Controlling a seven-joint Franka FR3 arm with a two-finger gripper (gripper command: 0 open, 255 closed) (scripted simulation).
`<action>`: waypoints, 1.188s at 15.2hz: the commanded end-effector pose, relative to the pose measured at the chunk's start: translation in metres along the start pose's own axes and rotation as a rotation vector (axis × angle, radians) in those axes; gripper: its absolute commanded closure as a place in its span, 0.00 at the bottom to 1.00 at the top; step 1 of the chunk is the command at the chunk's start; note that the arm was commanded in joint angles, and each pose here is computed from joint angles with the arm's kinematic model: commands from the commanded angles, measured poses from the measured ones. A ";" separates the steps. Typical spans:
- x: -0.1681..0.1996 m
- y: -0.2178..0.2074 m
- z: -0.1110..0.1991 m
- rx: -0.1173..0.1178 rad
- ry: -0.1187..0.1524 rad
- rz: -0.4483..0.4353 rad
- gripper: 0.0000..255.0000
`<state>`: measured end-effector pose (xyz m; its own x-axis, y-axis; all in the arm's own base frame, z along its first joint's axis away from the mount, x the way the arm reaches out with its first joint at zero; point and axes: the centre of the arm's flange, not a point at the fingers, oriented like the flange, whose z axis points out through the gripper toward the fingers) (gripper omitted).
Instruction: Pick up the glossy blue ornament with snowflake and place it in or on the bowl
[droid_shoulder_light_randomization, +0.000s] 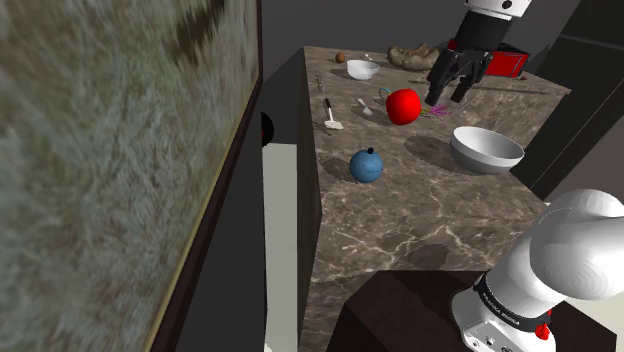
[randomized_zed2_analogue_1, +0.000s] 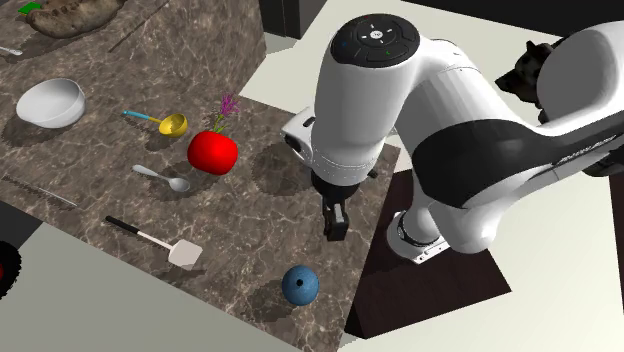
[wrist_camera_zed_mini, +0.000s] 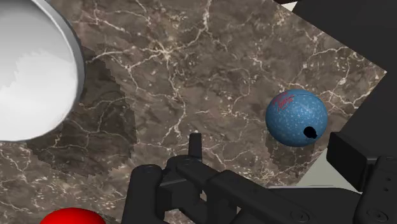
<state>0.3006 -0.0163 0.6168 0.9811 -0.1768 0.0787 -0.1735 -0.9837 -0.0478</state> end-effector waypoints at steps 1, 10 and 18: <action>0.000 0.000 0.000 0.000 0.000 0.000 0.00; 0.102 -0.047 0.096 -0.047 -0.311 0.657 0.00; 0.147 -0.044 0.174 -0.074 -0.489 1.034 0.00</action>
<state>0.4672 0.0071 0.4624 0.3052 -0.8824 -0.3579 -0.9013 -0.3891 0.1906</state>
